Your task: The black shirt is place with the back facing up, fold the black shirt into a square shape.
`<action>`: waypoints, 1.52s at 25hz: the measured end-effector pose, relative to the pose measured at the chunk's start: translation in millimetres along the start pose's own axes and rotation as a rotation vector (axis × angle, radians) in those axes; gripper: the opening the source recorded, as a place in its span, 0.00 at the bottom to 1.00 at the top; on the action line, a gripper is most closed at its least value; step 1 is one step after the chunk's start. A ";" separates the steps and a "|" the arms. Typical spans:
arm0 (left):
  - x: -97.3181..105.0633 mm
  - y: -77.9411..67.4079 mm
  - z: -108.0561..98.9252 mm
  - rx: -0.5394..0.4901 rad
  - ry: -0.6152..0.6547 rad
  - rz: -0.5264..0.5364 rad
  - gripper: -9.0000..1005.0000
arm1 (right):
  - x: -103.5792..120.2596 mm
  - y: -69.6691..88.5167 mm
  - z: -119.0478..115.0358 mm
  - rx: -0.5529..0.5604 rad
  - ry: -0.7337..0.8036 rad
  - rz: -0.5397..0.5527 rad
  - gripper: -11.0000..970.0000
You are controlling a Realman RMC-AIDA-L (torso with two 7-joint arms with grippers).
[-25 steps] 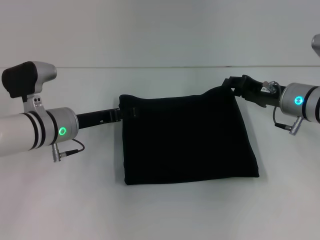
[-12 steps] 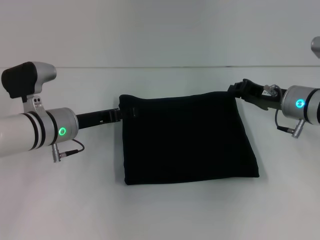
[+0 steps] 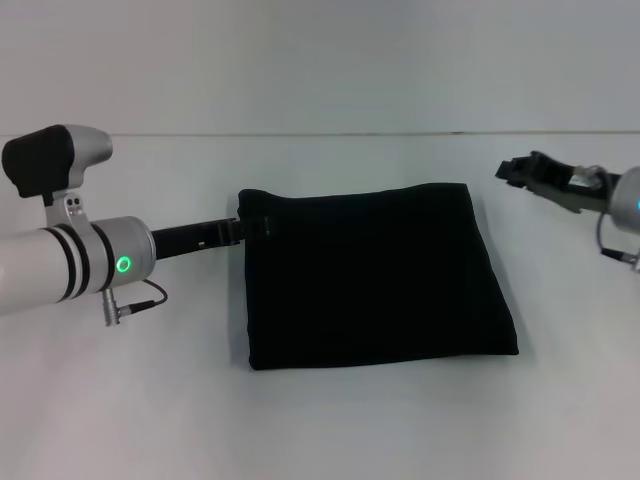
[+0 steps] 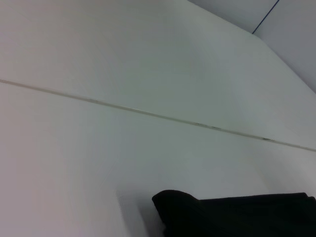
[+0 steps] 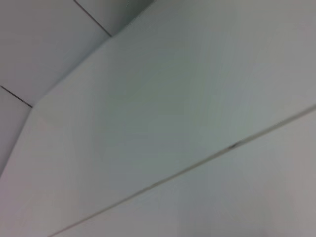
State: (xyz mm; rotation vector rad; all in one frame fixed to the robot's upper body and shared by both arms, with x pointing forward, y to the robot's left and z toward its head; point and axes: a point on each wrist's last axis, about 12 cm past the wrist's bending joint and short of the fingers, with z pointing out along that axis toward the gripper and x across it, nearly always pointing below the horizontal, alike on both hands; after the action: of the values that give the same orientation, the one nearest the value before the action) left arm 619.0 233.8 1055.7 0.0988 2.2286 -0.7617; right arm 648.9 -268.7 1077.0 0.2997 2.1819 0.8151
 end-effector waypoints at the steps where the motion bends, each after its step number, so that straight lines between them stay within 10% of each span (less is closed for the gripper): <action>1: 0.0 0.1 -0.1 0.000 0.000 0.000 0.94 | -1.4 -1.7 -4.2 -0.017 -0.008 -0.009 0.18; 20: -11.3 5.8 -6.6 -0.024 -0.039 0.019 0.93 | 18.0 -9.6 -57.9 -0.385 -0.117 -0.265 0.69; 31: -31.6 -40.3 -45.4 0.442 -0.086 0.408 0.93 | 17.6 19.2 -49.2 -0.473 0.049 -0.632 0.71; 38: -29.4 -58.3 -34.8 0.500 0.080 0.573 0.92 | 16.1 38.1 -32.6 -0.457 0.232 -0.777 0.71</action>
State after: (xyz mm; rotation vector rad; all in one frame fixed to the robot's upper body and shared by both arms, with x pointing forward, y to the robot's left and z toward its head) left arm 600.0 210.0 1123.1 0.9764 1.8817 -0.9681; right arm 612.2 -247.2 1108.2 -0.8545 1.9840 0.8709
